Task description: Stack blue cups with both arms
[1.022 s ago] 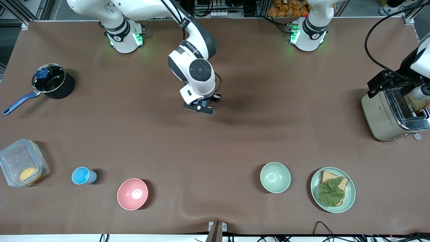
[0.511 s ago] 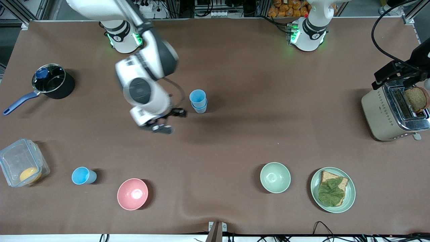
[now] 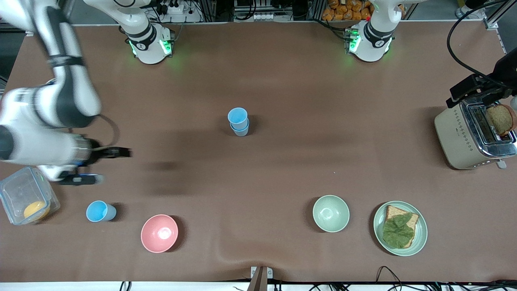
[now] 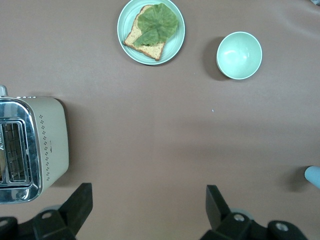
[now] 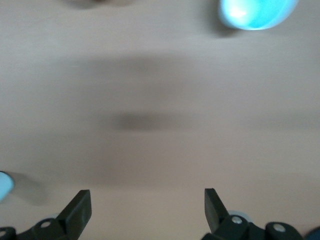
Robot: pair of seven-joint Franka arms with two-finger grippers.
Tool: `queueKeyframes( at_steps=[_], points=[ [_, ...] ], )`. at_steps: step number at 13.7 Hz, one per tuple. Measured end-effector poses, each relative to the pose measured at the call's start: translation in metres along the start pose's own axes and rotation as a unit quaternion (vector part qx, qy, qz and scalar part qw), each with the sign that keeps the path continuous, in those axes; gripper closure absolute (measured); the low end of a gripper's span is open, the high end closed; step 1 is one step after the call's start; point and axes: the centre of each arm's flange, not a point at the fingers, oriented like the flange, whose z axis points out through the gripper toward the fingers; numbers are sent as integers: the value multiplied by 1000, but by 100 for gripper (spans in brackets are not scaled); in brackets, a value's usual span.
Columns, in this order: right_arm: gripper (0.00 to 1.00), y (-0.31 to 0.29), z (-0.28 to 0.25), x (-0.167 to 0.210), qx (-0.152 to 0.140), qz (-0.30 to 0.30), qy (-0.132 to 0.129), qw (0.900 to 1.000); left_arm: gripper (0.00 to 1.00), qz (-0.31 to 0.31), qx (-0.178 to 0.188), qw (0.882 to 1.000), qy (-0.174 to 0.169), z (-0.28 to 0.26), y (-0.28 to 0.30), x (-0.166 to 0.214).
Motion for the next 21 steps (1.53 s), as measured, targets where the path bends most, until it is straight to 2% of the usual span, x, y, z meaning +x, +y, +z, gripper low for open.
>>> queueKeyframes(
  at_steps=[3,6,9,11,16,21],
  points=[
    [0,5,-24,-30,-15,-5,8,1000,0,16,0,1000,-15,17,-5,9],
    [0,-11,-75,-86,-25,-11,25,999,0,15,0,1000,-22,27,-7,15],
    [0,-20,-121,-120,-30,-16,63,997,0,13,0,1000,-20,25,-9,16],
    [0,-23,-139,-125,-31,-19,80,996,0,13,0,1000,-19,24,-9,16],
    [0,-22,-149,-127,-34,-57,76,995,0,30,17,999,-17,23,3,14],
    [0,-22,-173,-133,-34,-57,82,994,0,53,34,998,-24,24,24,9]
  ],
)
